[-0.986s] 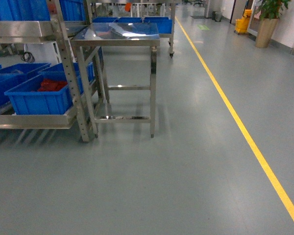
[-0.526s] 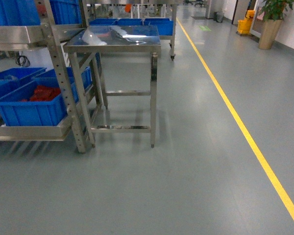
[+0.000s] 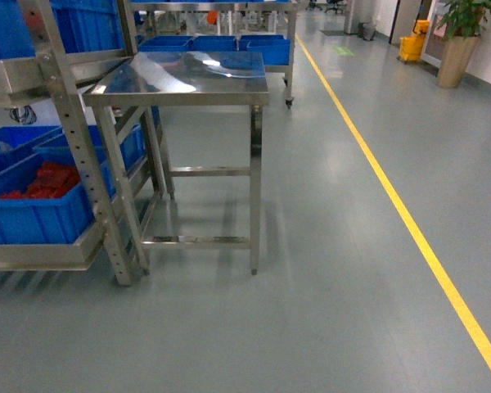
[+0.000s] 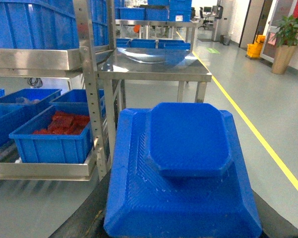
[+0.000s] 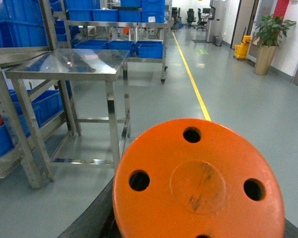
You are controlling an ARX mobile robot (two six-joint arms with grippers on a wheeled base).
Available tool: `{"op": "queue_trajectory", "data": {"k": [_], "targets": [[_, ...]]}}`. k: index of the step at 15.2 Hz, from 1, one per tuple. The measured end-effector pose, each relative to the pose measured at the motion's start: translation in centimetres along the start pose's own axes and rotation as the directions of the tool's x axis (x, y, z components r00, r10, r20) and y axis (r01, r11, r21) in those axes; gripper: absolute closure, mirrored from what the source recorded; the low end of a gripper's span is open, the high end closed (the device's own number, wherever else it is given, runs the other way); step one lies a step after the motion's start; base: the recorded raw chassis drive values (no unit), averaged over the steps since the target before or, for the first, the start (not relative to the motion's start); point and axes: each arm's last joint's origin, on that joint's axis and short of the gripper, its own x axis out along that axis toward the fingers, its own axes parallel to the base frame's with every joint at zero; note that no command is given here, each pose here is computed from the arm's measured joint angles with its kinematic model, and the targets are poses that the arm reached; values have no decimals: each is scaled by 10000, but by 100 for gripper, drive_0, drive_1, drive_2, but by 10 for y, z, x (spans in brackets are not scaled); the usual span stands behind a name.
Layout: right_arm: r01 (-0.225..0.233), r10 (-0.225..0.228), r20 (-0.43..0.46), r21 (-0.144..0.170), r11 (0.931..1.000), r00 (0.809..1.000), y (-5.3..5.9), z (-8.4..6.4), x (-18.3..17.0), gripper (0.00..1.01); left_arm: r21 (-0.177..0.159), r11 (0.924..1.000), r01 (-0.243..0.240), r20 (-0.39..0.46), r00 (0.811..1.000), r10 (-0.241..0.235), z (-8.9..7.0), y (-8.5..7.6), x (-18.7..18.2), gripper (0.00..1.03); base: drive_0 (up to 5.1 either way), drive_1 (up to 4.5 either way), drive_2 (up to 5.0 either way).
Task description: Sort blue parts and orange caps into right shelf containers
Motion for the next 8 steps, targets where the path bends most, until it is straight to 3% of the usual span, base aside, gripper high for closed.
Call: {"op": "queue_trajectory", "data": {"k": [8], "targets": [[0,0,-11,4,10000,10000,0,0,0,56,0,10000,0,53,10000,0,1,0,0,60,-2,427,-431]]}}
